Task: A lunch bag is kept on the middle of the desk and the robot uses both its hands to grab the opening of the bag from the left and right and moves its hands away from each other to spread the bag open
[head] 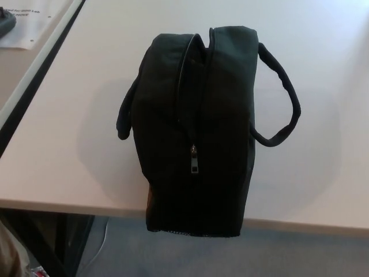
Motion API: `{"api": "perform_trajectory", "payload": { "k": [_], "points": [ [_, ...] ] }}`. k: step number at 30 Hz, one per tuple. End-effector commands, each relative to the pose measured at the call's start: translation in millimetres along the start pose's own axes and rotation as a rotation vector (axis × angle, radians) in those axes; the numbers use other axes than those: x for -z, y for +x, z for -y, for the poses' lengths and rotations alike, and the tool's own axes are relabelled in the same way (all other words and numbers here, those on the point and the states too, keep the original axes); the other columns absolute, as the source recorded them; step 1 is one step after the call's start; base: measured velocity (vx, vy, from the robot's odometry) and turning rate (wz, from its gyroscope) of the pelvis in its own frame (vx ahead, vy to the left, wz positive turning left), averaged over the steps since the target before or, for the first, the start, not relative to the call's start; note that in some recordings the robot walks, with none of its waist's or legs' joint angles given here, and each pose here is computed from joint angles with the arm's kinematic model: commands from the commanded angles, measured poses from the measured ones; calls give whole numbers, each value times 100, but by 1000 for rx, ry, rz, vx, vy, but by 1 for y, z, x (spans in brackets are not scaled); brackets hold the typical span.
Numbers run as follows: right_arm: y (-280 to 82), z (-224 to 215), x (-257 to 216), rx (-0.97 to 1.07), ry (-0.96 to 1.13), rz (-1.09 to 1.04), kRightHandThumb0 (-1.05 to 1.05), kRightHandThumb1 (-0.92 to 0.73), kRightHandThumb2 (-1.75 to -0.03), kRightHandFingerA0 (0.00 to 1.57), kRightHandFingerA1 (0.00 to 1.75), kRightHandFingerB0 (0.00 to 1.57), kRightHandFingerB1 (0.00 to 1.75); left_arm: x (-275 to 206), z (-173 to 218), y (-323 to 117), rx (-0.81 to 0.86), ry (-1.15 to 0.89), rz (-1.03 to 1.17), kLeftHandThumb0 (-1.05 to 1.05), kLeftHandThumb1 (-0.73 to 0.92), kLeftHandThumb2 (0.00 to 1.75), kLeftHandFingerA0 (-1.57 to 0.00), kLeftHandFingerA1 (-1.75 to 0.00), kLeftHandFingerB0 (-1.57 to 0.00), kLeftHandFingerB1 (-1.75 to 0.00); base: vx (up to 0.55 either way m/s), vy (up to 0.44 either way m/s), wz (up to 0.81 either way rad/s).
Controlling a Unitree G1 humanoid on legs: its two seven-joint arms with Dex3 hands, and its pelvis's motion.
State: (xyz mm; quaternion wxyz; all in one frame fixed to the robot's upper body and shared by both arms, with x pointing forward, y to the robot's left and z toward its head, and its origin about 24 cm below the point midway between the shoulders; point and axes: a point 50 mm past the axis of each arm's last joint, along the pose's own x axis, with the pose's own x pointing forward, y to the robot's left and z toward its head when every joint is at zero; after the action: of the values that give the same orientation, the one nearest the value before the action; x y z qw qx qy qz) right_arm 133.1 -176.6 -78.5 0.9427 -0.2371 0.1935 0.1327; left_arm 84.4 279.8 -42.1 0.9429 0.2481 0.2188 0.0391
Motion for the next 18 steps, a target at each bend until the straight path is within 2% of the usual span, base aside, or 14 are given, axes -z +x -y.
{"api": "perform_trajectory", "payload": {
  "k": [1,6,7,8,9,12,13,14,17,18],
  "points": [
    [-12,3,-41,106,-74,366,-32,-48,-55,24,32,12,27,-46,-25,-20,-23,97,372,-24,47,54,-35,-35,-17,-28,0,0,0],
    [-9,21,-49,222,-86,440,-29,-49,-56,21,31,12,25,-60,-36,-26,-114,132,462,-19,47,55,-31,-32,-16,-28,0,0,0],
    [-8,36,-57,292,-127,502,-31,-51,-56,19,31,12,27,-68,-49,-30,-190,172,537,-9,47,54,-29,-33,-18,-28,0,0,0],
    [-7,43,-61,321,-145,531,-31,-51,-56,19,31,12,27,-71,-55,-32,-222,190,570,-9,47,54,-29,-33,-18,-28,0,0,0],
    [-8,70,-75,433,-242,612,-34,-50,-56,17,30,13,27,-82,-76,-35,-359,289,706,-12,44,54,-31,-33,-29,-31,0,0,0],
    [-11,91,-89,513,-293,701,-35,-46,-59,13,33,13,30,-93,-93,-37,-454,373,793,-9,43,53,-34,-35,-30,-32,0,0,0],
    [-17,119,-108,607,-392,786,-34,-47,-59,13,32,13,29,-107,-115,-37,-555,404,867,-6,41,52,-36,-35,-31,-32,0,0,0],
    [-21,134,-121,664,-451,835,-33,-48,-59,15,31,15,30,-117,-128,-37,-603,449,902,-8,29,77,-29,-54,-16,-47,0,0,0],
    [-31,160,-145,775,-563,919,-30,-51,-56,18,29,14,27,-138,-151,-39,-691,536,962,-9,30,77,-29,-54,-16,-47,0,0,0],
    [-37,176,-164,826,-600,969,-30,-52,-57,19,30,13,27,-152,-167,-39,-738,563,1005,-10,44,53,-39,-36,-29,-31,0,0,0]
  ]
}}
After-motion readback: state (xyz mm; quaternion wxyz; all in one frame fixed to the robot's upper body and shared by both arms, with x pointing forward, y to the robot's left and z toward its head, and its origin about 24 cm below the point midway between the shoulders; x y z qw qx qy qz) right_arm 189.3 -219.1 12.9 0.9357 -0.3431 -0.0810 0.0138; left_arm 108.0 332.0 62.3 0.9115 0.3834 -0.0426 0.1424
